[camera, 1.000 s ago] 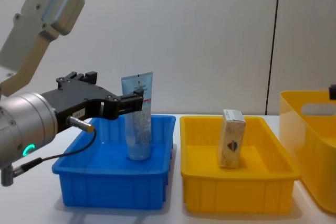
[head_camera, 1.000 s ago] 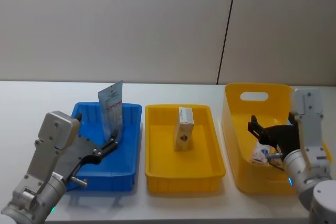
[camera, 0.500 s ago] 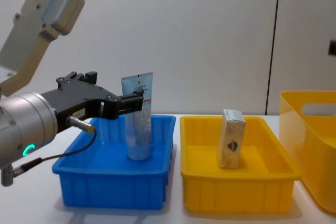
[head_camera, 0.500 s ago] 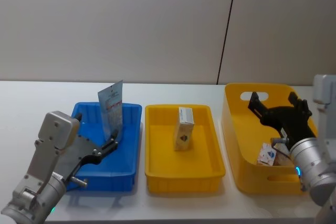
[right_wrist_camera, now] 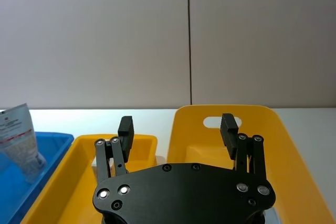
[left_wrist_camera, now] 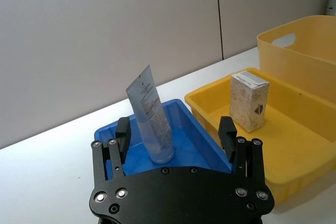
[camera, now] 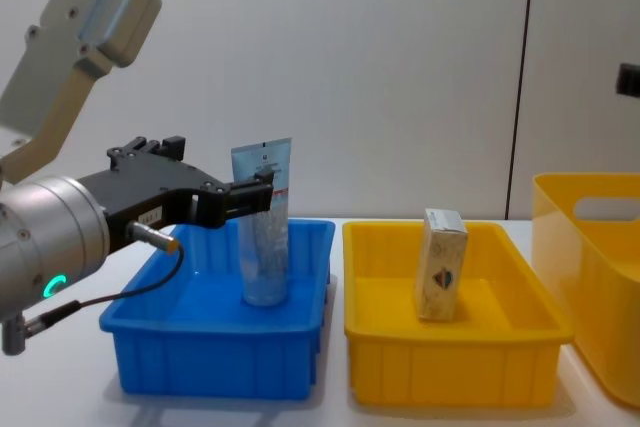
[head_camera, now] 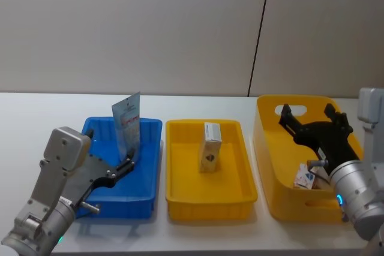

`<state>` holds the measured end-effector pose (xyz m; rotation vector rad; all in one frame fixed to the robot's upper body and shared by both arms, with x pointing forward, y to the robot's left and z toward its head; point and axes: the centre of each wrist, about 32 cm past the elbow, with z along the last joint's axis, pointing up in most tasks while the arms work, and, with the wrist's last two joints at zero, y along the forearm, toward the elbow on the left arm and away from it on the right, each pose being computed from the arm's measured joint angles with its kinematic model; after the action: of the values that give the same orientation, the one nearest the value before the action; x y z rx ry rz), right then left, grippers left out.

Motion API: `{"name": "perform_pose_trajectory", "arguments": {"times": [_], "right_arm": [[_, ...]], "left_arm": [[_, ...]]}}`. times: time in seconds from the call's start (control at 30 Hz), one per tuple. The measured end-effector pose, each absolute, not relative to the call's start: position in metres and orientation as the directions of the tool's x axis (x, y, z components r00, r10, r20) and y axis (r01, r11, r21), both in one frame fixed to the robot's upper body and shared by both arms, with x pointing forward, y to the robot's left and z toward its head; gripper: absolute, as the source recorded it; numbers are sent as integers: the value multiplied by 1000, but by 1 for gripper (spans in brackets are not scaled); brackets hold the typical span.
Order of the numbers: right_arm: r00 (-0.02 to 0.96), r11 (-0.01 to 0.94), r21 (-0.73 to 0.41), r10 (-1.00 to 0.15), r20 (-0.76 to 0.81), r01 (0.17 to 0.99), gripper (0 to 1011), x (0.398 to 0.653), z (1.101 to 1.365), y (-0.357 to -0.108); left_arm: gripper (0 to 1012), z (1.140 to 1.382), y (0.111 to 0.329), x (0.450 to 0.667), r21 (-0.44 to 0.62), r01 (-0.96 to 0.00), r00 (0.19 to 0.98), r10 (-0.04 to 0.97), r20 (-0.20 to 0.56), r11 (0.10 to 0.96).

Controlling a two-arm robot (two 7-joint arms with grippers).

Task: Bimanual collaborative sorting of washing and personal care products

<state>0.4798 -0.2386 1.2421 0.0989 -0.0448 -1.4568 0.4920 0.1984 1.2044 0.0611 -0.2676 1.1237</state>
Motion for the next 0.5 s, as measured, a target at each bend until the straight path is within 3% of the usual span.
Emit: {"name": "perform_pose_trajectory", "arguments": {"times": [0.5], "right_arm": [[224, 225, 92, -974, 20, 970, 1003, 465, 1217, -236]], "left_arm": [[1001, 1204, 198, 492, -86, -897, 404, 882, 242, 434]]}}
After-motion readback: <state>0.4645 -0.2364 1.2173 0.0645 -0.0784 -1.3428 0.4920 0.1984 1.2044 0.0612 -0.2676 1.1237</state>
